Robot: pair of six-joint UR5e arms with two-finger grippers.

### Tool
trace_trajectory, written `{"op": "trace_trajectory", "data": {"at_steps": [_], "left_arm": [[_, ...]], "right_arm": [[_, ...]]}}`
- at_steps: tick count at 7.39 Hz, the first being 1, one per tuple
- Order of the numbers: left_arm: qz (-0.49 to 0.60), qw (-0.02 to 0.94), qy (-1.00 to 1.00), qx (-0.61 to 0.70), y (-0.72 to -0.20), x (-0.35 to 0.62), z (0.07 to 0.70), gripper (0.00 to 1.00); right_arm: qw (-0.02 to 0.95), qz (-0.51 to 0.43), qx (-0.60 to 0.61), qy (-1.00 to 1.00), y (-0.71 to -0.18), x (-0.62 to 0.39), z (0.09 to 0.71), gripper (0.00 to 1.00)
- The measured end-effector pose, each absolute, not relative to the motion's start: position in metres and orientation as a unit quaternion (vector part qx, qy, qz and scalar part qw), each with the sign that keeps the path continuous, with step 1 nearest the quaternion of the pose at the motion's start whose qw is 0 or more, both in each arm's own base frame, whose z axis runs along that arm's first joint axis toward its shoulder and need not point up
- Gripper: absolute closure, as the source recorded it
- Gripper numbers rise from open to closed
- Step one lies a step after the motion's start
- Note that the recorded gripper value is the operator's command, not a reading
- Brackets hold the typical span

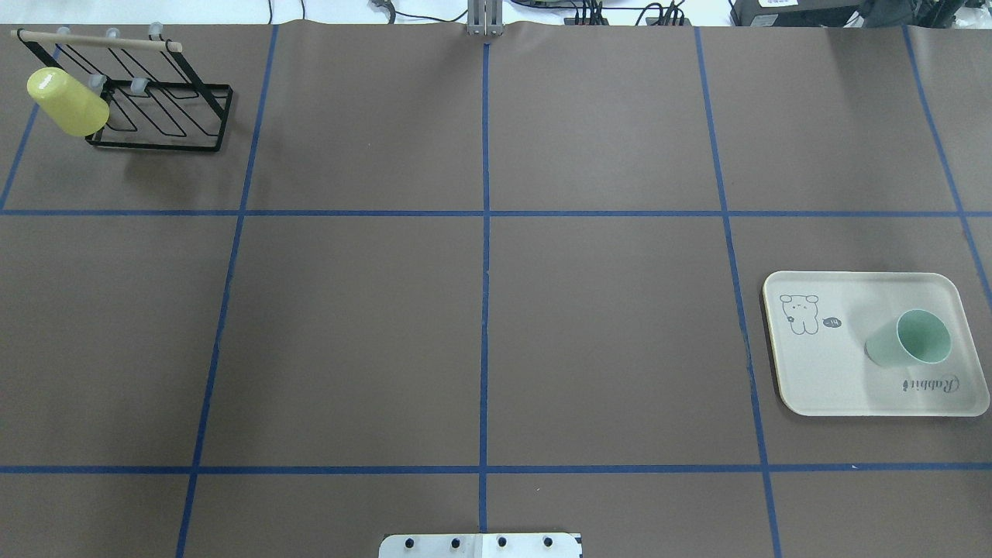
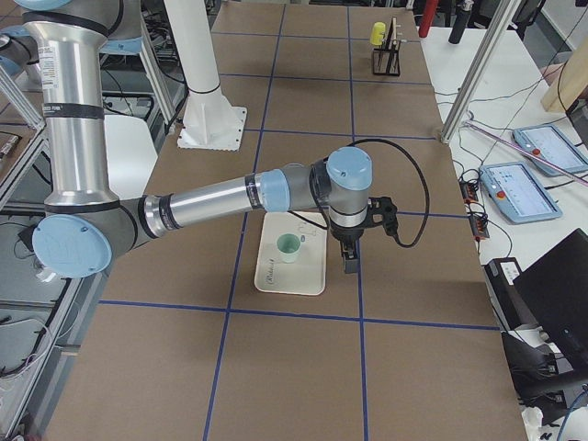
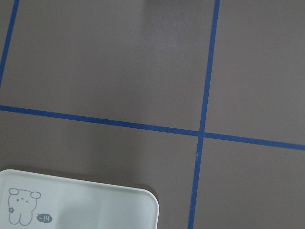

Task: Left arm grabs green cup and hands to right arm on tray

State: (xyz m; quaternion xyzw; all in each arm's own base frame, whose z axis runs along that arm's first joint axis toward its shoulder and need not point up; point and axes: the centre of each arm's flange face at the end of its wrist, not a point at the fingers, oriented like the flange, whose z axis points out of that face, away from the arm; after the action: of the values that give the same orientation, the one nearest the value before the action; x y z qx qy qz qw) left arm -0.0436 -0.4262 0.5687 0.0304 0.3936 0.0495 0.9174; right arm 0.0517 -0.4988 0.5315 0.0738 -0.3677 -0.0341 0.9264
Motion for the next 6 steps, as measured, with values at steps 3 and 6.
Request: {"op": "trace_trajectory", "data": {"at_steps": [3, 6], "left_arm": [[0.041, 0.912, 0.408, 0.020, -0.408, -0.050, 0.566, 0.00], [0.042, 0.912, 0.406, 0.027, -0.410, -0.051, 0.562, 0.00]], "right_arm": [[0.927, -0.034, 0.065, -0.368, -0.495, 0.046, 0.538, 0.00], [0.927, -0.047, 0.063, -0.368, -0.493, 0.036, 0.538, 0.00]]}}
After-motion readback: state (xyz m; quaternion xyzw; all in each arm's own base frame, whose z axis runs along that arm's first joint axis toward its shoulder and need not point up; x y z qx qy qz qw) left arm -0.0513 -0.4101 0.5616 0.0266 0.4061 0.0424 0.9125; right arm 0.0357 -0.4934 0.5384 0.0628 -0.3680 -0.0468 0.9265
